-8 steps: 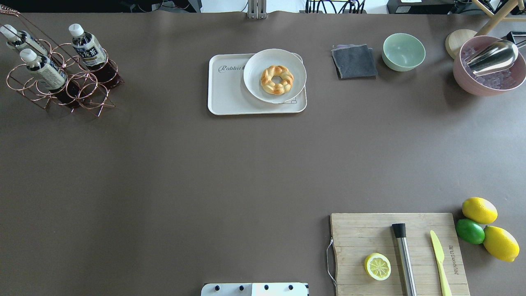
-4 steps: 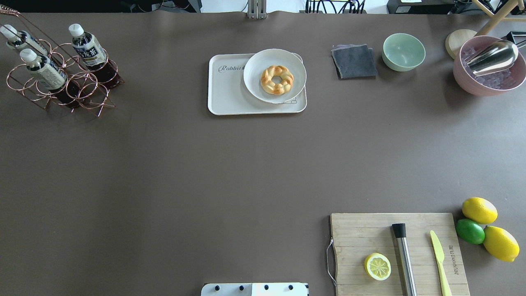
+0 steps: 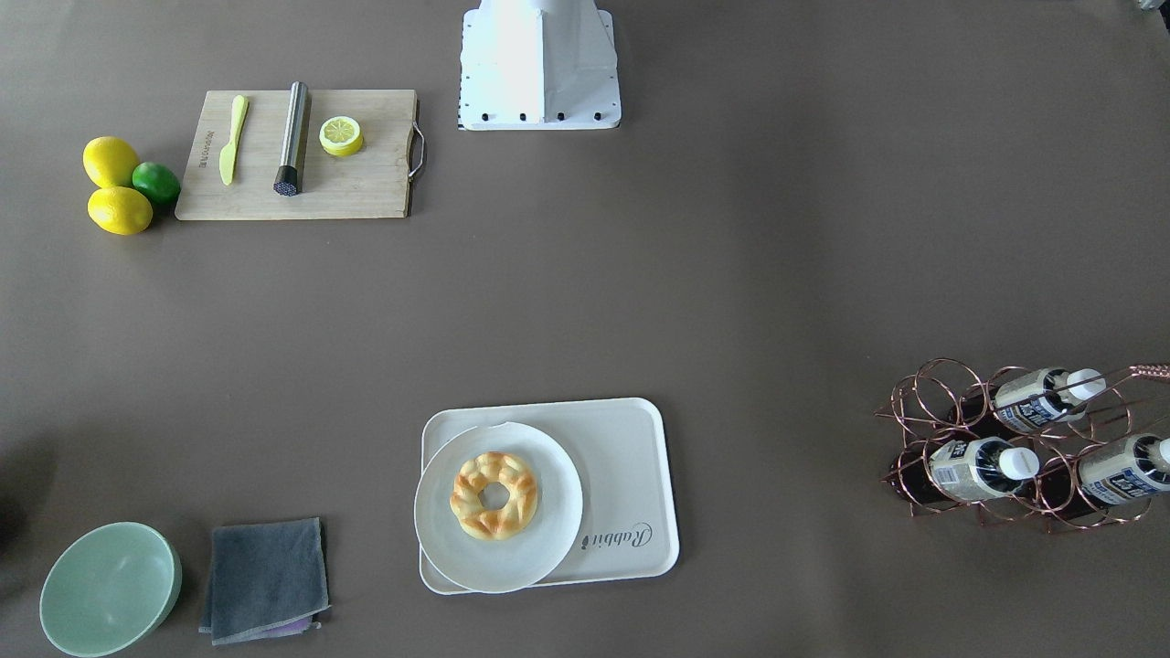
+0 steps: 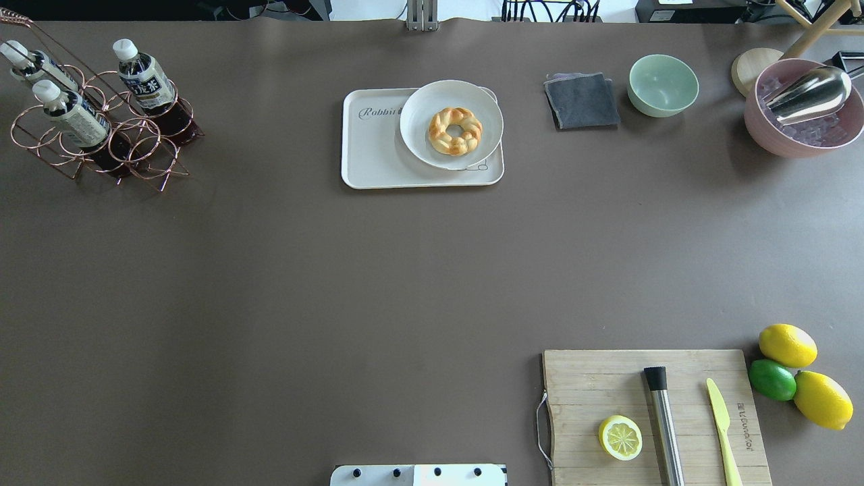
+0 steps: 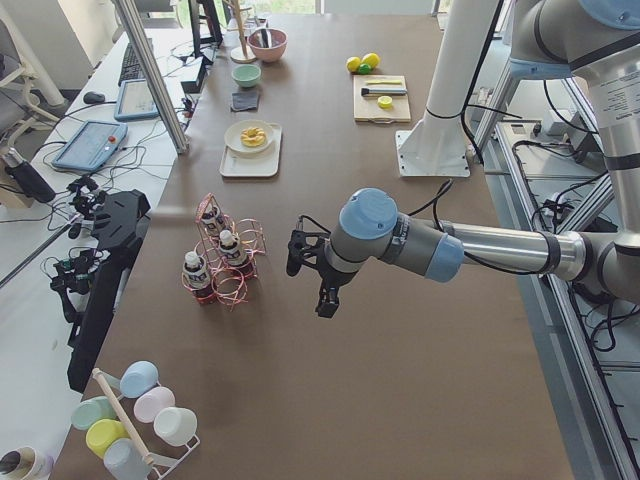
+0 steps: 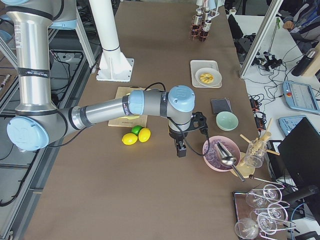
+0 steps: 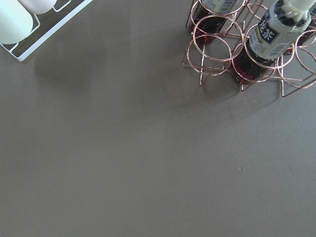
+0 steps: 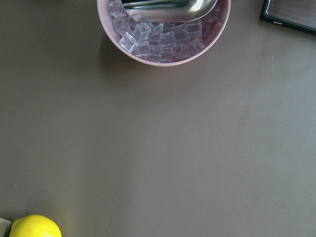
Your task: Place tea on tray
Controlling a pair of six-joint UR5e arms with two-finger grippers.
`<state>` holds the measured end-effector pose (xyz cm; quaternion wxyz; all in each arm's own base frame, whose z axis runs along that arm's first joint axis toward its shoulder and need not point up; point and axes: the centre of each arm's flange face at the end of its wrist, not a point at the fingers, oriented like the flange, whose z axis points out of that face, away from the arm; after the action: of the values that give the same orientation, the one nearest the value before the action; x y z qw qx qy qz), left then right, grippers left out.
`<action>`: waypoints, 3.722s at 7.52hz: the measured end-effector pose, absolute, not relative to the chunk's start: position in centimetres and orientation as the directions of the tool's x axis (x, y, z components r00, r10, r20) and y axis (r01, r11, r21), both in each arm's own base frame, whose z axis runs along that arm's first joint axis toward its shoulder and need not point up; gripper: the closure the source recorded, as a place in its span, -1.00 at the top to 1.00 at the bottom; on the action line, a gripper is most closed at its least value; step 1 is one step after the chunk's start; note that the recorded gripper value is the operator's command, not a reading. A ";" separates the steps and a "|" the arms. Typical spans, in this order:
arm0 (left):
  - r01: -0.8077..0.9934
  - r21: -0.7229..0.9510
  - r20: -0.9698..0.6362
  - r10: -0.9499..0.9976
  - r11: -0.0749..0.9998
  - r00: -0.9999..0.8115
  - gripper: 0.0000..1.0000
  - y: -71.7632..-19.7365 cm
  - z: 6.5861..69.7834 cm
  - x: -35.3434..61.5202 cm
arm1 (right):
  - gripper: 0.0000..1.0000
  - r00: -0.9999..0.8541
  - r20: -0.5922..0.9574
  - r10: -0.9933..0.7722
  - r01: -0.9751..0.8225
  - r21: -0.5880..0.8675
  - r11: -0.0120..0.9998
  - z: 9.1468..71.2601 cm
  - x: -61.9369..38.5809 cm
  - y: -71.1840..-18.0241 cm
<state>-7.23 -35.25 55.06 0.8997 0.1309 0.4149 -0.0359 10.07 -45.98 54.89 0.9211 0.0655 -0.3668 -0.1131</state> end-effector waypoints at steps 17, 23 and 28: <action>0.053 0.454 -0.670 0.302 0.889 0.678 0.71 -59.1 46.2 11.8 | 0.99 0.695 0.671 -0.259 0.168 0.198 0.966 55.3 9.5 -45.6; 0.061 0.464 -0.673 0.306 0.884 0.673 -0.53 -60.6 47.0 12.3 | 0.99 0.693 0.670 -0.266 0.175 0.201 0.964 55.1 9.1 -45.8; 0.077 0.471 -0.674 0.302 0.879 0.674 -1.00 -61.5 45.5 11.7 | 0.99 0.694 0.661 -0.287 0.178 0.228 0.957 54.9 9.0 -46.1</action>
<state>11.75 -61.53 45.52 0.8836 0.2378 0.3984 0.0636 8.98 -46.07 54.94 0.9173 0.0730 -0.3704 -0.1267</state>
